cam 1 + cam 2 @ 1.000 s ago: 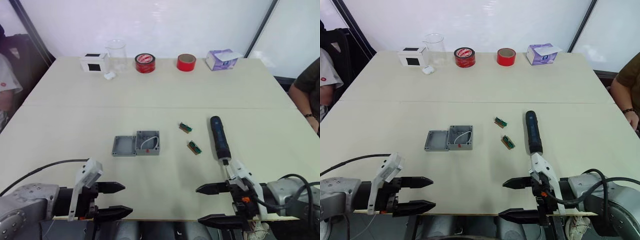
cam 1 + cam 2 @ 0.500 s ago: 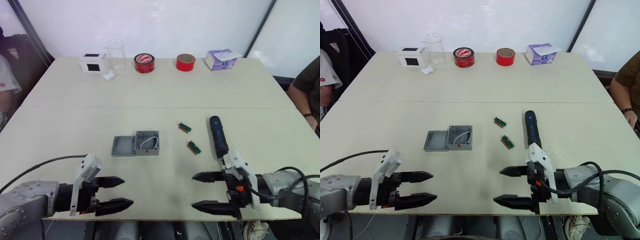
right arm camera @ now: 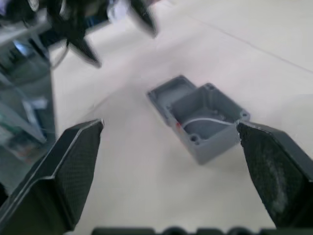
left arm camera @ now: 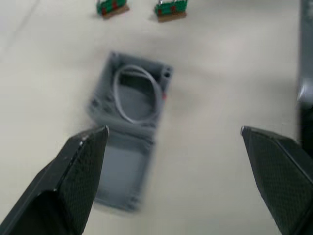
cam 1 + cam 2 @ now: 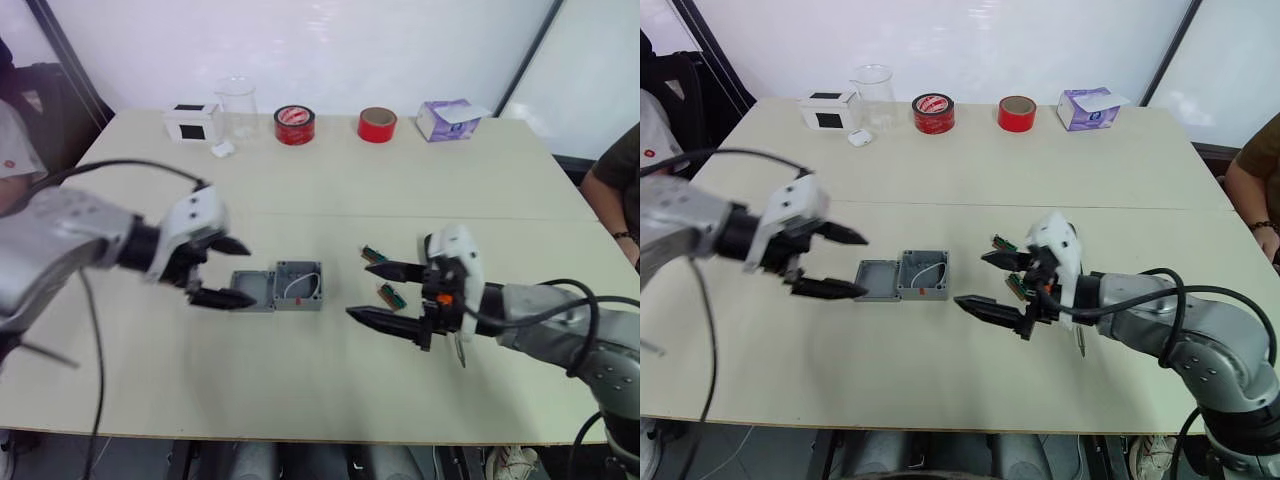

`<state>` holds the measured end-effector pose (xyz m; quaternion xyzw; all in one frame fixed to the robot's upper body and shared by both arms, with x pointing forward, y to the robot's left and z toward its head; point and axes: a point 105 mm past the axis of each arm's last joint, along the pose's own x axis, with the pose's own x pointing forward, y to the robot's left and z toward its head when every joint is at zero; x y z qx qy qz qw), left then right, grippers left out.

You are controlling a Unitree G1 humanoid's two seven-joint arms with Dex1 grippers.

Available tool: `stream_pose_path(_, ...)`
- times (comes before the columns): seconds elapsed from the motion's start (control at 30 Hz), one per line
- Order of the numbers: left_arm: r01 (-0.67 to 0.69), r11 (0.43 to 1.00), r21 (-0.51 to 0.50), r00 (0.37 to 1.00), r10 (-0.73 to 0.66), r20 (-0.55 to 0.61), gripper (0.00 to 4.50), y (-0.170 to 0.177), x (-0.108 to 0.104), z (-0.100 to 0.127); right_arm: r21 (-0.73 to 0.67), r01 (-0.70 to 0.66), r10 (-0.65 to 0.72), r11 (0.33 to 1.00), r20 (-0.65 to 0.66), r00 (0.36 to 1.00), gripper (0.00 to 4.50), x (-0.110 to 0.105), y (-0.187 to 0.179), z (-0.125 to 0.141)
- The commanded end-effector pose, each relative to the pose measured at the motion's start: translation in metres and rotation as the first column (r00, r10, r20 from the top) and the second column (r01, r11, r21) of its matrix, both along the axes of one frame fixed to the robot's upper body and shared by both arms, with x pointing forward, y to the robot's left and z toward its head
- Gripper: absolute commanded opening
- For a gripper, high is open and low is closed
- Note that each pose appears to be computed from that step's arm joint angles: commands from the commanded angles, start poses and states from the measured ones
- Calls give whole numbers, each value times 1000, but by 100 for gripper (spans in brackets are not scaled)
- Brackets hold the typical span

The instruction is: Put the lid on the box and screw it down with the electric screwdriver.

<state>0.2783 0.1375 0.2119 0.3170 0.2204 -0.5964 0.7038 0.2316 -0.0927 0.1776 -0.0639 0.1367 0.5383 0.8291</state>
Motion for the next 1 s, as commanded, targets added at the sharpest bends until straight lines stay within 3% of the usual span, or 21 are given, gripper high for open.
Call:
stream_pose_path(0.03,79,987,140,996,-74,-44,445,-8,9,-18,-91,-42,47,995,63,997,450,-6,1,-5)
stream_pose_path(0.23,195,957,216,980,-182,-78,445,-35,18,-41,-125,-48,57,991,66,996,450,-12,3,-21)
stream_pose_path(0.73,219,938,269,975,-200,-97,445,-62,33,-66,-68,43,-37,997,85,996,450,-19,8,-36)
stream_pose_path(0.83,222,937,270,974,-204,-94,384,-65,35,-69,-59,54,-48,997,89,995,450,-18,12,-35)
stream_pose_path(1.0,243,927,285,970,-225,-96,188,-67,35,-74,-54,70,-65,996,92,994,450,-15,14,-34)
